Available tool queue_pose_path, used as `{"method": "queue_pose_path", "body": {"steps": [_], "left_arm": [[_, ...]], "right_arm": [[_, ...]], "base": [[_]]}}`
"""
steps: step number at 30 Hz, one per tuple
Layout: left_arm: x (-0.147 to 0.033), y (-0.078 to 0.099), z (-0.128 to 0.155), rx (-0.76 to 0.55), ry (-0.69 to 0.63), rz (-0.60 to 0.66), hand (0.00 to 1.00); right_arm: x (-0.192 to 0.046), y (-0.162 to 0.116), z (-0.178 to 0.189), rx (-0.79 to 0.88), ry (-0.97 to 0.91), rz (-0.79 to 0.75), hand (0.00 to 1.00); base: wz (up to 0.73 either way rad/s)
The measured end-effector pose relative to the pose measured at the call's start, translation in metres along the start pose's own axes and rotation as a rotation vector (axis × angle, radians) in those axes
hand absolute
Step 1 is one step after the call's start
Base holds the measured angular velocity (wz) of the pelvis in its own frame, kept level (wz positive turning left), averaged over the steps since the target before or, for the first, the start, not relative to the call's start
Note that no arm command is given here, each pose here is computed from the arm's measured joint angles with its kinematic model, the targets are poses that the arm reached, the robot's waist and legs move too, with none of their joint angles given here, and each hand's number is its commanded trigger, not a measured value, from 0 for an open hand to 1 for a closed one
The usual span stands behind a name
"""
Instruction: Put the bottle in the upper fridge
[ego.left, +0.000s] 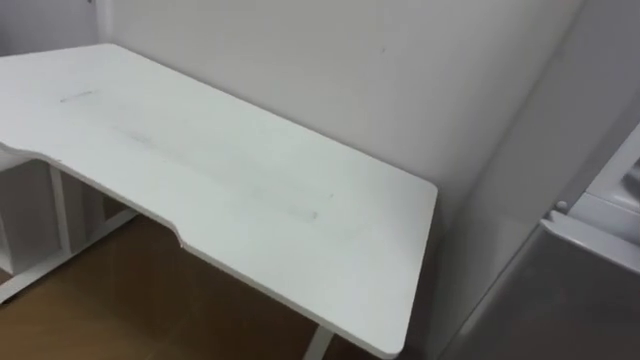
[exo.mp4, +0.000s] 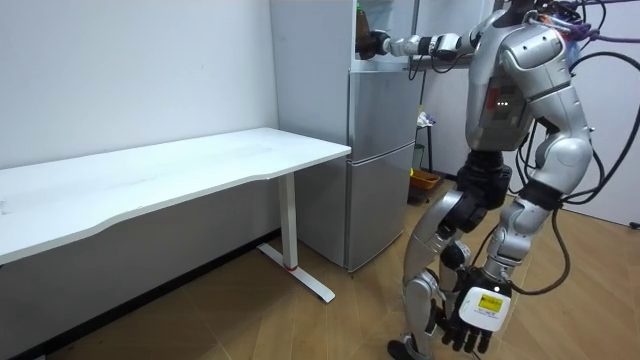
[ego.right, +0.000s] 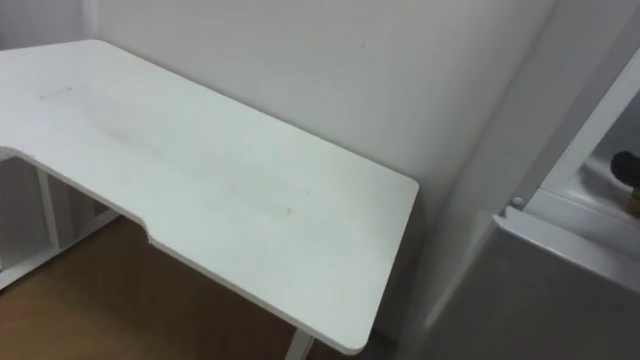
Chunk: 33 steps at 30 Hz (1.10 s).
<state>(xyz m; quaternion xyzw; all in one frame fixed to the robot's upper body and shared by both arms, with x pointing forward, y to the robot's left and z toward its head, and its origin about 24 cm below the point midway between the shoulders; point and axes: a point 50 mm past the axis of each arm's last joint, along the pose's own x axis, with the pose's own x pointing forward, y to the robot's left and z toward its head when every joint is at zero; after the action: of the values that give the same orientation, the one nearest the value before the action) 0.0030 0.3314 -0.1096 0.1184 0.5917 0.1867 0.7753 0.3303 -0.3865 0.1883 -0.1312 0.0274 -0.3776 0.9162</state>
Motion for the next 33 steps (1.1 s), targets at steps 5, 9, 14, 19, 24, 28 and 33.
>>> {"method": "queue_pose_path", "body": {"steps": [5, 9, 14, 19, 24, 28, 33], "left_arm": [[0.000, 0.002, 0.002, 0.004, -0.006, 0.003, 0.00], [0.000, 0.005, 0.003, 0.009, -0.014, 0.008, 0.00], [0.000, 0.006, 0.004, 0.012, -0.027, 0.012, 0.00], [0.000, 0.006, 0.007, 0.011, -0.047, 0.013, 0.00], [0.001, 0.006, 0.011, 0.011, -0.064, 0.012, 0.00], [0.003, 0.004, 0.020, 0.009, -0.087, 0.006, 0.00], [0.006, 0.003, 0.020, 0.004, -0.069, 0.005, 0.00]], "right_arm": [[0.000, 0.000, 0.002, 0.007, -0.022, 0.008, 0.00], [-0.001, 0.002, 0.001, 0.000, -0.032, 0.027, 0.00], [-0.001, 0.004, 0.000, -0.003, -0.045, 0.050, 0.00], [-0.001, 0.003, 0.001, 0.005, -0.064, 0.082, 0.00], [-0.001, 0.000, -0.001, -0.001, -0.079, 0.087, 0.00], [0.000, -0.002, -0.003, -0.100, -0.108, 0.077, 0.00], [0.000, -0.002, -0.004, -0.181, -0.127, 0.083, 0.00]], "base": [[0.00], [0.00], [0.00], [-0.03], [-0.01], [0.02], [0.02]]}}
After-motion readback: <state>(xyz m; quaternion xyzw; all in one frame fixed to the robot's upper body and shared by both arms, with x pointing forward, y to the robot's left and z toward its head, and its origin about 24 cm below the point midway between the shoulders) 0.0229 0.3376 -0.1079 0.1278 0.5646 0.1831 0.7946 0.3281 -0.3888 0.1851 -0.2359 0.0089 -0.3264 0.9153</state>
